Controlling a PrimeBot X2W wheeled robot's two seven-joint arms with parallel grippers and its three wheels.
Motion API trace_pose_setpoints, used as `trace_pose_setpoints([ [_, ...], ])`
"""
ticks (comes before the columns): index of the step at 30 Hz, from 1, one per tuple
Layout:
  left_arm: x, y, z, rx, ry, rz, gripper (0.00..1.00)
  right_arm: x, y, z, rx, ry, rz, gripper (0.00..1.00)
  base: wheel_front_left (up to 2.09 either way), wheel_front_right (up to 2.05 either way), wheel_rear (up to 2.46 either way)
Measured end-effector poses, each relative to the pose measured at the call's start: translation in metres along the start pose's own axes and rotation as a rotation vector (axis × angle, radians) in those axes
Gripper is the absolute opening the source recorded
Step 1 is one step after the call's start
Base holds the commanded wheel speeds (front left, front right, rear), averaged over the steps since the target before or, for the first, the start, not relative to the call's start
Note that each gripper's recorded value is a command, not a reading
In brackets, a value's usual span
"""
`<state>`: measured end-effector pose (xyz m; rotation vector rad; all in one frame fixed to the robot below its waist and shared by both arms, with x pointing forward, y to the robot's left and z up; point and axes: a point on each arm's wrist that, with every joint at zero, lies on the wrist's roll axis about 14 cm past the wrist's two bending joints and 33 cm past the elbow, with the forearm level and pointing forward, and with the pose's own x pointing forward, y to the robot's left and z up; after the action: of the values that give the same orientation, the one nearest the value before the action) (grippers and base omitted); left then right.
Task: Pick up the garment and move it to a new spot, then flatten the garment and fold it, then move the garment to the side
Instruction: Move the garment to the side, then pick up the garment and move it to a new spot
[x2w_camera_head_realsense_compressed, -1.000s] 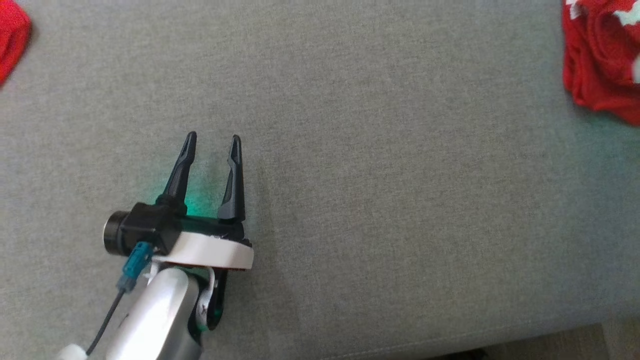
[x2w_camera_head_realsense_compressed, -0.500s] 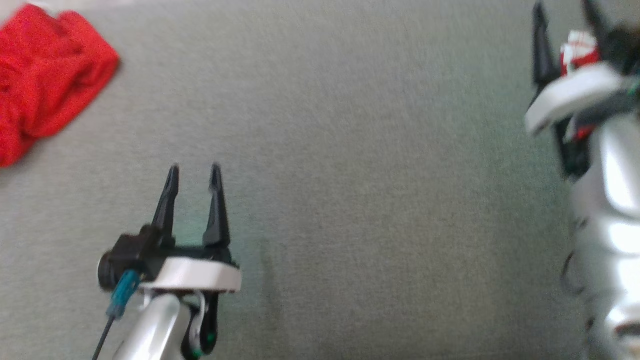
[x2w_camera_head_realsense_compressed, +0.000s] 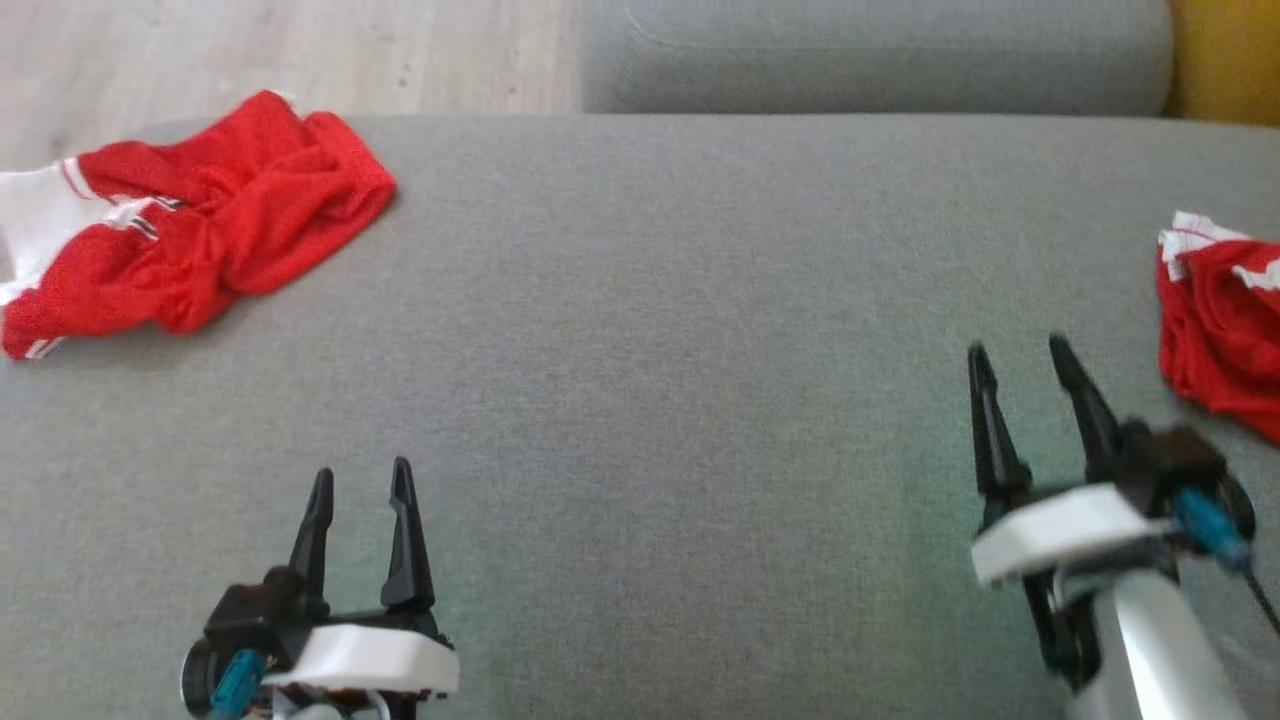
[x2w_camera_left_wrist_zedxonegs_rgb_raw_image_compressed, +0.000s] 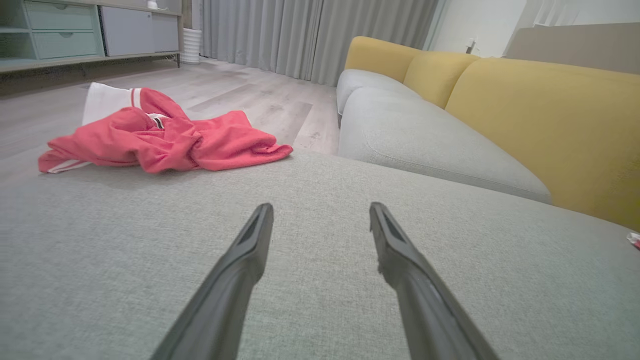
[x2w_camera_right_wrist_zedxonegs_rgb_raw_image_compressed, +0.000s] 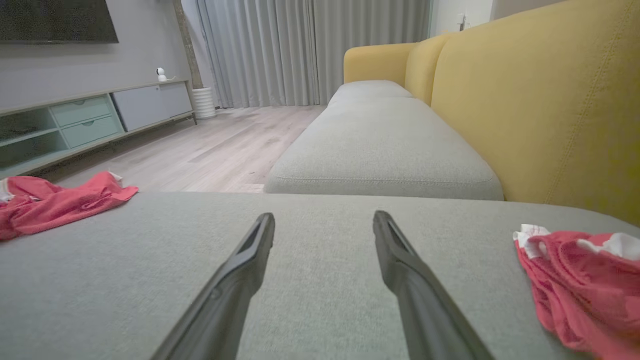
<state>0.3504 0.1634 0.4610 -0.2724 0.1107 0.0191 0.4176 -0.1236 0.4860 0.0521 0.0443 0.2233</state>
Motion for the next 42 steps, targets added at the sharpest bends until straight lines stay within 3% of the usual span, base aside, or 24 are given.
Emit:
trace_pose_setpoints([
  [10,-0.012,0.005,0.006,-0.005,-0.024,0.011,1.00,-0.043,0.016,-0.016,0.045,0.074,0.027,1.00,0.00,0.00,0.00],
  [26,-0.018,0.007,0.004,-0.011,-0.021,0.021,1.00,-0.040,0.027,-0.011,0.053,0.068,0.062,1.00,0.00,0.00,0.00],
  [31,-0.031,0.026,0.010,-0.014,-0.043,0.087,1.00,-0.031,0.047,-0.012,0.049,0.072,0.126,1.00,0.00,0.00,0.00],
  [42,-0.084,0.095,0.033,-0.003,-0.131,0.324,1.00,-0.008,0.127,-0.010,0.039,0.076,0.371,1.00,0.00,0.00,0.00],
])
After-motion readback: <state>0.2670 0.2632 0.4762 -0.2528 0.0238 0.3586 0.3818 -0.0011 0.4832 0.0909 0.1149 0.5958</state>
